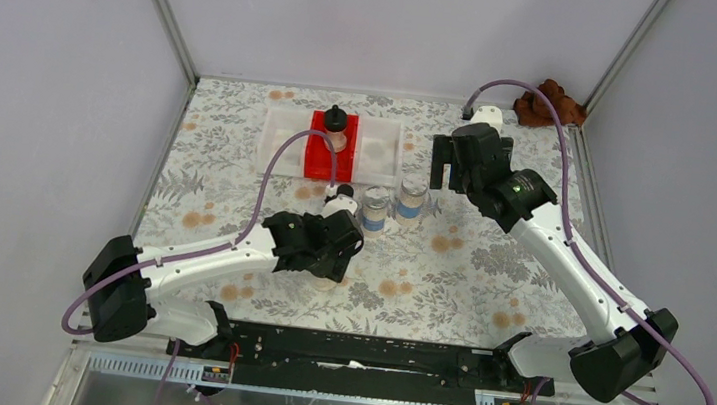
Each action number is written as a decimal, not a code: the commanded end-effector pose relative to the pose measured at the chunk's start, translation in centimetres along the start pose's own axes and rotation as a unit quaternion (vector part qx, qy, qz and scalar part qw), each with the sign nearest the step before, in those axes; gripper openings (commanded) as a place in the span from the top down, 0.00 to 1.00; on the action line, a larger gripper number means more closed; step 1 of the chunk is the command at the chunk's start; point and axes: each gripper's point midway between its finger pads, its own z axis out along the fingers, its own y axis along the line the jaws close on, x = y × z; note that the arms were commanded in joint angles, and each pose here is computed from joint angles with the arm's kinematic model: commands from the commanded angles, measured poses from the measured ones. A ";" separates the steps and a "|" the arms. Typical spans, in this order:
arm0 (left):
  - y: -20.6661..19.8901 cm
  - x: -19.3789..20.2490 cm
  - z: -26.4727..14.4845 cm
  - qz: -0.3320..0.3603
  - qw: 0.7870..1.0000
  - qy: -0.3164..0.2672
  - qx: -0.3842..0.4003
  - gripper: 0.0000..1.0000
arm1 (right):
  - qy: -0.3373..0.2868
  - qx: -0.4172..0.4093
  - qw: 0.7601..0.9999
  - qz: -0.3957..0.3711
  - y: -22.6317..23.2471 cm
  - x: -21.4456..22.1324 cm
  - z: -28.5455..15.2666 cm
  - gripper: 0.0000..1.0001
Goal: Organize the condiment bottles
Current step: Pick up the bottle from the center of the board.
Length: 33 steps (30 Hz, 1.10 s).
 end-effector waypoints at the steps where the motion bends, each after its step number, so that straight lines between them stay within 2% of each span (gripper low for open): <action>1: -0.3 -0.5 0.2 -0.002 1.000 -0.012 -0.001 0.28 | -0.017 0.003 1.000 0.009 -0.6 -0.9 -0.8 0.00; 4: -0.3 -0.6 0.2 -0.001 1.000 -0.015 -0.002 0.32 | -0.016 0.003 1.000 0.006 -0.6 -0.9 -0.7 0.00; 6: -0.3 -0.7 0.2 -0.001 1.000 -0.015 -0.003 0.40 | -0.016 0.003 1.000 0.005 -0.6 -0.9 -0.6 0.00; 8: -0.3 -0.7 0.2 -0.001 1.000 -0.016 -0.002 0.57 | -0.015 0.003 1.000 0.005 -0.6 -0.9 -0.5 0.00; 9: -0.3 -0.8 0.1 -0.002 1.000 -0.017 -0.002 0.69 | -0.015 0.003 1.000 0.004 -0.6 -0.9 -0.5 0.00; 10: -0.3 -0.9 0.0 -0.004 1.000 -0.019 -0.002 0.87 | -0.016 0.004 1.000 0.003 -0.6 -0.9 -0.4 0.00; 11: -0.2 -0.9 -0.1 -0.007 1.000 -0.020 -0.003 1.00 | -0.016 0.004 1.000 0.002 -0.6 -0.9 -0.4 0.00; 22: 1.4 -3.4 -4.5 -0.073 0.994 -0.079 -0.009 1.00 | -0.018 -0.003 1.000 -0.003 -0.4 -1.7 -0.3 0.00; 28: 3.2 -6.4 -8.5 -0.094 0.987 -0.126 -0.043 1.00 | -0.019 -0.007 1.000 -0.006 -0.2 -2.1 -0.3 0.00; 33: 4.8 -8.7 -10.0 -0.107 0.977 -0.164 -0.088 1.00 | -0.020 -0.013 1.000 -0.009 0.0 -2.3 -0.3 0.00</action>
